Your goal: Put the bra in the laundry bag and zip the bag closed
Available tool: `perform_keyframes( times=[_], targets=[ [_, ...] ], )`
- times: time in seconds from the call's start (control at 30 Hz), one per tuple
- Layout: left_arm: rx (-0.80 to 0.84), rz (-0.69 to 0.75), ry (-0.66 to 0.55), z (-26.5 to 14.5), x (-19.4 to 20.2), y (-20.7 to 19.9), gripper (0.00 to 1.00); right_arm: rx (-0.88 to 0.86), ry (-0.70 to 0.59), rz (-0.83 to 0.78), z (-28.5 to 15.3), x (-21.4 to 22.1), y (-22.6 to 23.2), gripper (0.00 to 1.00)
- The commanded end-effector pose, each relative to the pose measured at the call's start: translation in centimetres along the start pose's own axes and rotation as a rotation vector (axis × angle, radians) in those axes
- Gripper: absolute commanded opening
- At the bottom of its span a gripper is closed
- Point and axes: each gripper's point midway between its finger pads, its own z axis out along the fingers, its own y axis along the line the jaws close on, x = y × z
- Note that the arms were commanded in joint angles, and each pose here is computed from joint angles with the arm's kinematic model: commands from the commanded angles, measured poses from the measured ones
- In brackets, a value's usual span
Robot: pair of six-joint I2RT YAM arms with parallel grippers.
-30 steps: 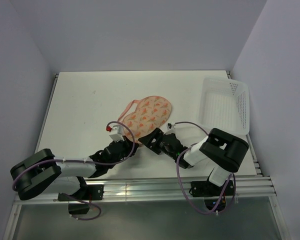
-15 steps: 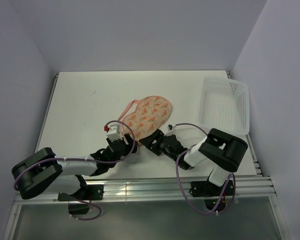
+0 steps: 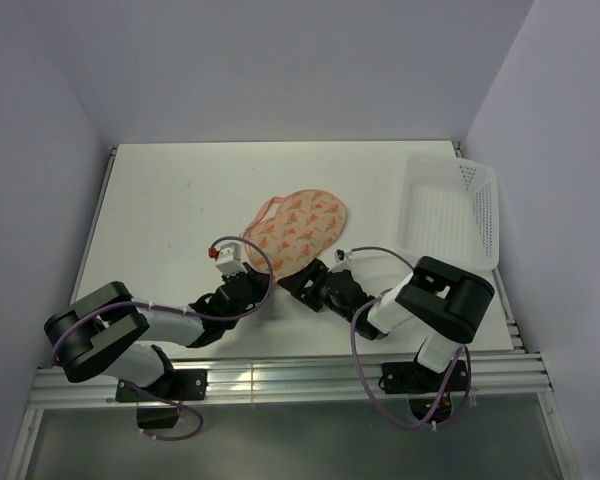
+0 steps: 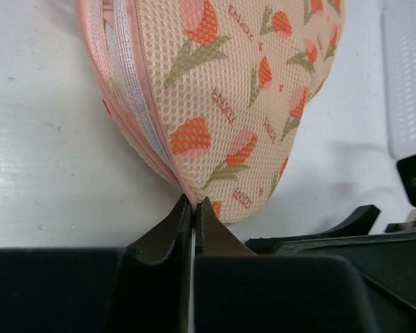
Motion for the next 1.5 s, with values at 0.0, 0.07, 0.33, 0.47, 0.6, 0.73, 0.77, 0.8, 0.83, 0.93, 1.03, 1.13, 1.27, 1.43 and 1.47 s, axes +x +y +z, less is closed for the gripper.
perform_keyframes(
  times=[0.0, 0.07, 0.33, 0.47, 0.6, 0.73, 0.77, 0.8, 0.83, 0.93, 1.03, 1.13, 1.27, 1.43, 1.47],
  targets=[
    [0.101, -0.091, -0.052, -0.1, -1.5, -3.4, 0.00, -0.037, -0.029, 0.012, 0.3, -0.4, 1.0, 0.75],
    [0.108, -0.126, -0.047, -0.4, -1.3, -3.4, 0.00, -0.040, -0.035, 0.015, 0.5, -0.5, 1.2, 0.76],
    [0.114, -0.197, -0.066, -1.8, -1.9, -3.2, 0.00, -0.090, -0.007, 0.073, 1.0, -0.1, 2.6, 0.77],
    [0.099, -0.153, -0.049, -2.2, -1.8, -2.6, 0.00, -0.091, -0.023, 0.067, 0.6, -0.5, 2.3, 0.75],
    [0.163, -0.141, -0.033, -3.5, -1.8, -2.9, 0.00, -0.087, -0.042, 0.062, 0.5, -1.3, 2.0, 0.72],
    [0.217, -0.132, -0.022, -4.3, -2.1, -3.8, 0.00, -0.098, -0.059, 0.038, 0.7, -1.8, 2.3, 0.69],
    [0.221, -0.130, -0.014, -4.3, -2.0, -3.9, 0.00, -0.101, -0.059, 0.025, 0.7, -1.8, 2.4, 0.67],
    [0.232, -0.125, 0.002, -4.4, -1.7, -4.2, 0.00, -0.107, -0.064, 0.019, 0.8, -2.0, 2.6, 0.65],
    [0.237, -0.129, 0.009, -4.4, -1.6, -4.3, 0.00, -0.111, -0.068, 0.015, 0.8, -2.1, 2.7, 0.64],
    [0.235, -0.128, 0.031, -4.1, -0.9, -4.3, 0.00, -0.122, -0.066, -0.011, 0.8, -2.1, 3.1, 0.55],
    [0.211, -0.110, 0.044, -3.7, -0.4, -3.9, 0.10, -0.116, -0.070, -0.013, 0.7, -2.1, 2.9, 0.35],
    [0.199, -0.093, 0.043, -3.7, -0.5, -3.7, 0.52, -0.109, -0.077, -0.017, 0.6, -2.3, 2.6, 0.23],
    [0.224, -0.097, 0.066, -4.6, -0.2, -3.9, 0.60, -0.103, -0.077, -0.015, 0.9, -2.4, 2.4, 0.21],
    [0.246, -0.118, 0.135, -5.7, 1.8, -4.0, 0.54, -0.102, -0.080, -0.017, 1.0, -2.5, 2.3, 0.16],
    [0.259, -0.118, 0.146, -5.7, 2.3, -4.3, 0.54, -0.100, -0.079, -0.017, 1.0, -2.5, 2.2, 0.15]
  ],
)
